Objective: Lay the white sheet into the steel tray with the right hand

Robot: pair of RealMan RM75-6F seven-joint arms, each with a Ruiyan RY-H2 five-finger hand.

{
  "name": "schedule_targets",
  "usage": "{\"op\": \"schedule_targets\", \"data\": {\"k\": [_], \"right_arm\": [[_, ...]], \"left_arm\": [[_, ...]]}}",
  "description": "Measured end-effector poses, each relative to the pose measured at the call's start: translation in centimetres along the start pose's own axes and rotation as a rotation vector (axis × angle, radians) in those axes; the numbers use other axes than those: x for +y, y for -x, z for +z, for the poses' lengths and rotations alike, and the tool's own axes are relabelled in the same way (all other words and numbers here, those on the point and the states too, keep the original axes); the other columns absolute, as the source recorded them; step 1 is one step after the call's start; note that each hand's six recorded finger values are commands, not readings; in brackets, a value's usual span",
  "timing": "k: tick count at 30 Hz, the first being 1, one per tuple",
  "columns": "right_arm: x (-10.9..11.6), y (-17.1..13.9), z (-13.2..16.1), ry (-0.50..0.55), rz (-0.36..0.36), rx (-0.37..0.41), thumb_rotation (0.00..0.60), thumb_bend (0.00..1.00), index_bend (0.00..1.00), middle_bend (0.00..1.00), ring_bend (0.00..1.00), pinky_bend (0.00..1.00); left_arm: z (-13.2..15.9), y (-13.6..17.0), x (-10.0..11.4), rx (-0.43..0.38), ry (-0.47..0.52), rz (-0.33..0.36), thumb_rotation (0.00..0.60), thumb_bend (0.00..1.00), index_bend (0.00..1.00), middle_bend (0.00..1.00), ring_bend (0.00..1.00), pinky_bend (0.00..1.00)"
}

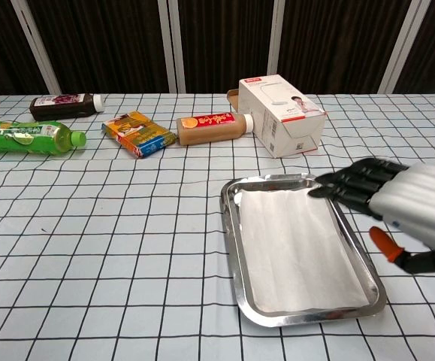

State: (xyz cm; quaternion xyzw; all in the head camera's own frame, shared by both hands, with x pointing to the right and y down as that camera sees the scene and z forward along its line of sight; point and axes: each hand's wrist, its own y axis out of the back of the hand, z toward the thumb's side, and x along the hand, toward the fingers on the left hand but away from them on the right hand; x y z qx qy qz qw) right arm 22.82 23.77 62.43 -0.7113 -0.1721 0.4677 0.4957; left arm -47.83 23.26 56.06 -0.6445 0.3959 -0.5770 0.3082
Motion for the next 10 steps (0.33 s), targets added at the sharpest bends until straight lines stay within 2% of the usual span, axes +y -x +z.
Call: {"op": "schedule_targets", "data": {"k": [5,10], "right_arm": [[1.9,-3.2,-4.7,0.09,-0.086,-0.176,0.6,0.44,0.0,0.0,0.0,0.0],[1.7,-7.7,-8.5,0.181,-0.095,-0.323,0.6,0.4,0.0,0.0,0.0,0.0]], "left_arm": [[0.1,0.1,0.1,-0.006,-0.008,0.006,0.6,0.0,0.0,0.0,0.0,0.0],[0.2,0.2,0.1,-0.009,-0.024,0.012,0.6,0.0,0.0,0.0,0.0,0.0]]}}
